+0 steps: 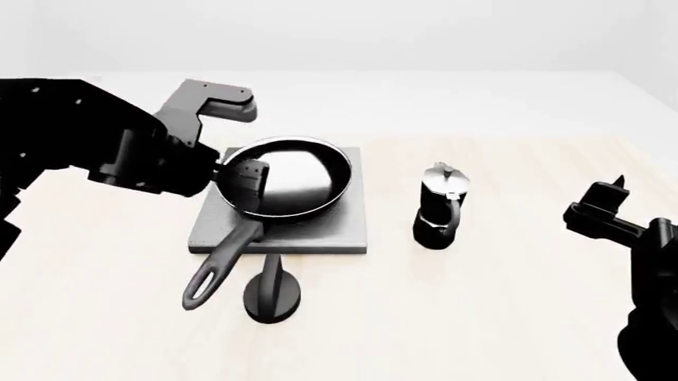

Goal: Turn on the stove and put the frying pan on it.

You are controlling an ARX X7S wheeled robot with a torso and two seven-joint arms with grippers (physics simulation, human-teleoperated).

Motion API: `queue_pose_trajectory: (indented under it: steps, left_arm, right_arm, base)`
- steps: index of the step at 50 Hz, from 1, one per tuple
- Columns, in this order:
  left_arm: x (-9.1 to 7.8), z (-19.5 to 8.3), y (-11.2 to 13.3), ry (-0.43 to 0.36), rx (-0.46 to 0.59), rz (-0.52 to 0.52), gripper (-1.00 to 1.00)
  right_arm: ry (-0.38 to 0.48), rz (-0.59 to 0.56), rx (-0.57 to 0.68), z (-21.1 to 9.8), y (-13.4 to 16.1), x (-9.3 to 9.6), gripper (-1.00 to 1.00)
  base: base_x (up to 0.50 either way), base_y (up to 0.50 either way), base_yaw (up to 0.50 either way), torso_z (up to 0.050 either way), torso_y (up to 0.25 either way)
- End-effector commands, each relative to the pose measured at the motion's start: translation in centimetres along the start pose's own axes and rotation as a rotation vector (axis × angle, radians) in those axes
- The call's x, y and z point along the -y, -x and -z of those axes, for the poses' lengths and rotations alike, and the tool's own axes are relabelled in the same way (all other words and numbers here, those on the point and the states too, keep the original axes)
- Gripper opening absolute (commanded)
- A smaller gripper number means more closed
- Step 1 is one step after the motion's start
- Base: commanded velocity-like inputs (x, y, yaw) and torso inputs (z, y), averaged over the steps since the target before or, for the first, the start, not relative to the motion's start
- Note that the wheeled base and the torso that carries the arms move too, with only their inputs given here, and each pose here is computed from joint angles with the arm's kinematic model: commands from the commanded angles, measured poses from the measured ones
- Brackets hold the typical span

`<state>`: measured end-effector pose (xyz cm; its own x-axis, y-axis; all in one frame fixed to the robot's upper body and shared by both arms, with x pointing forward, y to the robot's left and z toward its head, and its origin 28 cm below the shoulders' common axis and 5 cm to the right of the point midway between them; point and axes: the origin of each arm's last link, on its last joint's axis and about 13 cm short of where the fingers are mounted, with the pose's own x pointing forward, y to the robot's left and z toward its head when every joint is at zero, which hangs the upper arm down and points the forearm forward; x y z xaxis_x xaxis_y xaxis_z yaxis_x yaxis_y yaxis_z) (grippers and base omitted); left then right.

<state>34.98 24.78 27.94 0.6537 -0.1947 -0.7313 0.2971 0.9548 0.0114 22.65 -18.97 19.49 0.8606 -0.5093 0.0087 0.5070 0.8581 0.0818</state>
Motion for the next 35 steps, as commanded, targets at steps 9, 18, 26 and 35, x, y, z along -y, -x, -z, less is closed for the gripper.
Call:
queue_pose_trajectory:
  steps: [9, 18, 26, 35]
  left_arm:
    - [1.7, -2.9, 17.2, -0.107, 0.407, 0.211, 1.00]
    - [4.6, 4.3, 16.8, -0.284, 0.764, 0.131, 1.00]
    - [7.6, 10.4, 14.2, -0.351, 1.068, 0.005, 1.00]
    - [9.5, 11.1, 12.6, -0.493, 1.134, -0.085, 1.00]
  right_arm:
    - [0.003, -0.015, 0.002, -0.1, 0.2, -0.4, 1.00]
    - [0.031, -0.055, 0.011, -0.2, 0.3, -1.2, 1.00]
    - [0.068, -0.129, 0.074, -1.4, 0.7, -2.3, 1.00]
    - [0.087, -0.258, 0.243, -3.5, 1.3, -4.2, 1.00]
  base:
    - [0.00, 0.00, 0.00, 0.001, 0.000]
    - [0.00, 0.00, 0.00, 0.000, 0.000]
    - [0.00, 0.00, 0.00, 0.000, 0.000]
    - [0.00, 0.00, 0.00, 0.000, 0.000]
